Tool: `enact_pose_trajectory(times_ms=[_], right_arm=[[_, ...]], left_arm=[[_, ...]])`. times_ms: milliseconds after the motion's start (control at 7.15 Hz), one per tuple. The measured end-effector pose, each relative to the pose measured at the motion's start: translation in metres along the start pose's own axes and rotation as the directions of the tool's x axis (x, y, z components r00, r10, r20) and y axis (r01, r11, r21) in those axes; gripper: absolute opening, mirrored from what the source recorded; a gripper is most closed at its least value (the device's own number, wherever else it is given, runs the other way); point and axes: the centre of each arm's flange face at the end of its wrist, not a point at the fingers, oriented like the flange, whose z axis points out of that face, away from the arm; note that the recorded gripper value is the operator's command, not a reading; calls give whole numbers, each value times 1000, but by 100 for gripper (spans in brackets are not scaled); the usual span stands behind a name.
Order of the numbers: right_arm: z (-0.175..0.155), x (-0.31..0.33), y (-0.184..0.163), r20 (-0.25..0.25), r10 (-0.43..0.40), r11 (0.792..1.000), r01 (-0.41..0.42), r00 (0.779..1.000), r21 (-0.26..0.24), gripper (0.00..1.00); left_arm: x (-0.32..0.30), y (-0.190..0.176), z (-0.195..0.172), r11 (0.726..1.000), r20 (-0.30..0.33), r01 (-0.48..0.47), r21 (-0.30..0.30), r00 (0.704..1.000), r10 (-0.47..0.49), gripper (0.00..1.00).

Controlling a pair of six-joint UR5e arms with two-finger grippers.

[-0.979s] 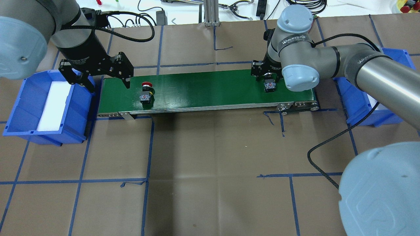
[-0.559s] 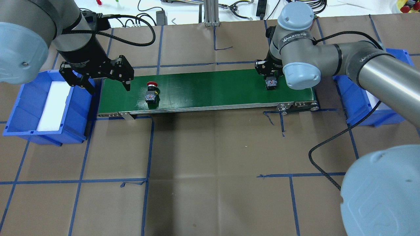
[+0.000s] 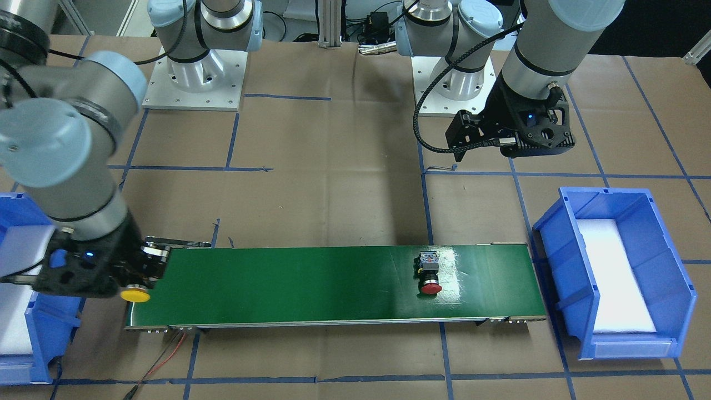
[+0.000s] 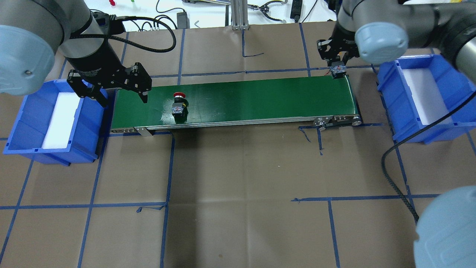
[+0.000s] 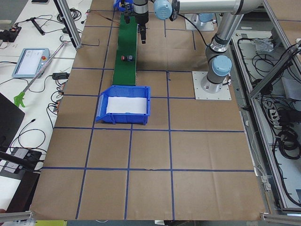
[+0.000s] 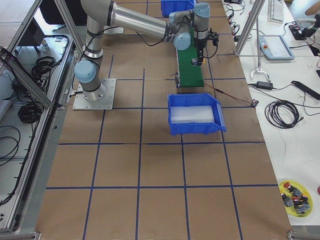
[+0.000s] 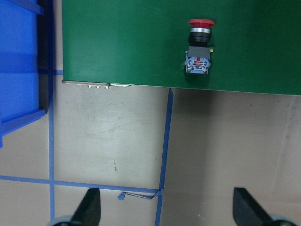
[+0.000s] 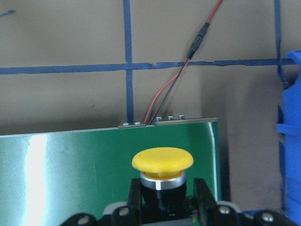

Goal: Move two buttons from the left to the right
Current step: 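Carry the yellow button into the empty blue bin with the right gripper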

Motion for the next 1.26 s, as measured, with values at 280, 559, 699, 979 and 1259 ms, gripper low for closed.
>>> enact_pose_trajectory(times_ms=[280,559,699,979,1259], right_arm=[[-47,112,11,-23,-57,998,57,998,12,5],[-46,217,27,-18,-102,995,102,995,12,4],[-34,248,34,7,-121,992,120,993,24,4],[11,268,49,18,-128,989,126,992,80,4],[60,272,69,47,-135,985,129,990,112,4]], left_arm=[[0,0,0,1000,0,1,1,1000,-1,99],[0,-1,-1,1000,0,1,5,1000,-1,99],[0,-1,-2,1000,-1,1,9,1000,-1,99],[0,-3,-1,1000,-1,2,12,1000,-2,99],[0,-3,-2,1000,0,2,14,1000,-2,99]])
